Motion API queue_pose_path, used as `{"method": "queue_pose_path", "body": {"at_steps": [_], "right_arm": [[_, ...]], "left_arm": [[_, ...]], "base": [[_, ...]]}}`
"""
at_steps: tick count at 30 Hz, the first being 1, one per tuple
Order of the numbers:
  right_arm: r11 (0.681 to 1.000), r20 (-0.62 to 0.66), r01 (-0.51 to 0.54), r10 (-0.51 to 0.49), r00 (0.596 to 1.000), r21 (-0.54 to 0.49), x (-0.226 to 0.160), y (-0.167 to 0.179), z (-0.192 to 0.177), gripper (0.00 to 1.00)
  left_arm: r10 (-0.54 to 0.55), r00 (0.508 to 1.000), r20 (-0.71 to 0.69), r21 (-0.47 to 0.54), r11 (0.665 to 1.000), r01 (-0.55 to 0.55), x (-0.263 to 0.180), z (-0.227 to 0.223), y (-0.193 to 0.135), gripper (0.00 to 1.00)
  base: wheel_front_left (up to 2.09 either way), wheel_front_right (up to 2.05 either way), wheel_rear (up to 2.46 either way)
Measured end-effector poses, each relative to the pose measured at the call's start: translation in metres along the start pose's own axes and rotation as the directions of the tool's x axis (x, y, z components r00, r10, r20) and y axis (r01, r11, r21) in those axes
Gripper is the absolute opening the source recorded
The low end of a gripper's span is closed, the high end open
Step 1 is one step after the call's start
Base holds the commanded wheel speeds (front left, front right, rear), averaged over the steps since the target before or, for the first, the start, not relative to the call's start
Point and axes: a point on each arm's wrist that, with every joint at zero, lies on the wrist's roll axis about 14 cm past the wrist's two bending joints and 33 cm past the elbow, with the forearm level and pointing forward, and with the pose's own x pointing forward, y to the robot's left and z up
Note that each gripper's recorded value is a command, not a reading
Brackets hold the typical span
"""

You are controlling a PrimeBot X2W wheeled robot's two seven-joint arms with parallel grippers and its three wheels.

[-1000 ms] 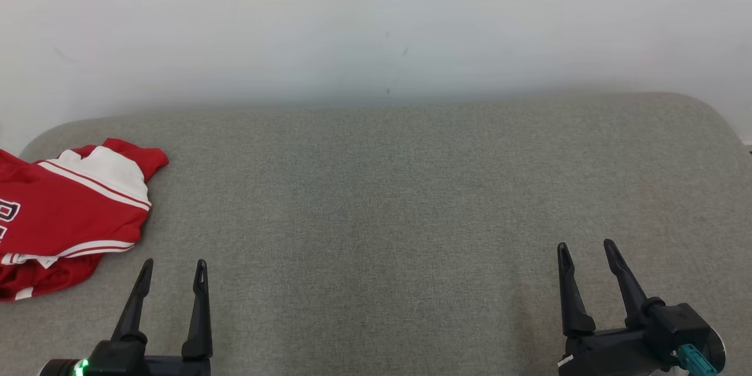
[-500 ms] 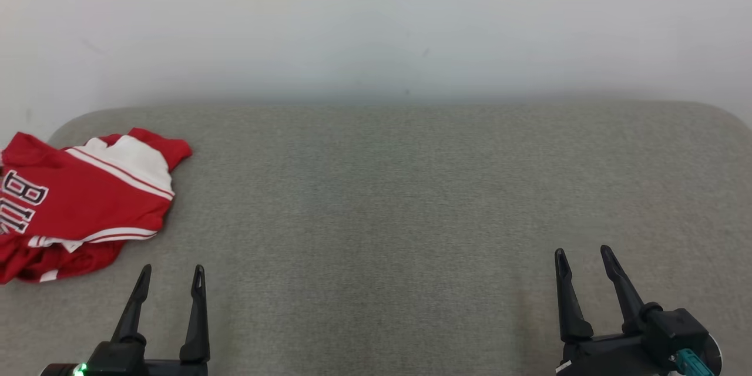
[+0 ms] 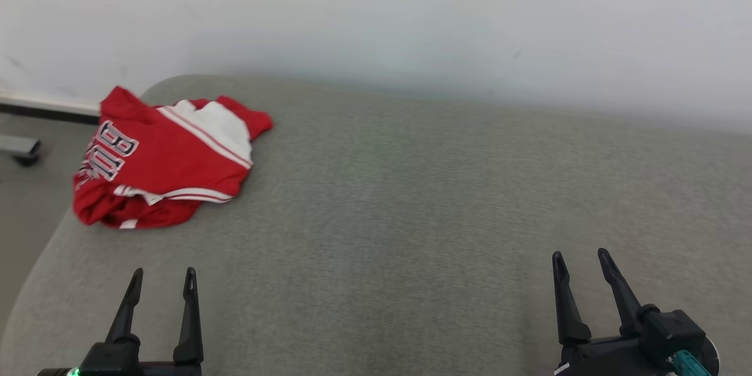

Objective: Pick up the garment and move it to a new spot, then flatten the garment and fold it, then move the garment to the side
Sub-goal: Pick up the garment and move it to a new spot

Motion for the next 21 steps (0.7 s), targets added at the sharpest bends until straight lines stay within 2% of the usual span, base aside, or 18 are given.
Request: {"method": "queue_pose_path", "body": {"at_steps": [14,21], "right_arm": [[0.984,-0.034,-0.179,0.179,0.983,0.024,0.029,0.059,-0.015,1.00],[0.974,-0.043,-0.223,0.224,0.974,0.034,0.035,0.074,-0.020,1.00]], "left_arm": [[0.206,0.978,-0.024,0.028,0.978,-0.205,-0.045,-0.002,0.063,1.00],[0.264,0.964,-0.033,0.040,0.964,-0.263,-0.060,-0.003,0.078,1.00]], "base": [[0.00,0.00,0.00],[0.00,0.00,0.00]]}}
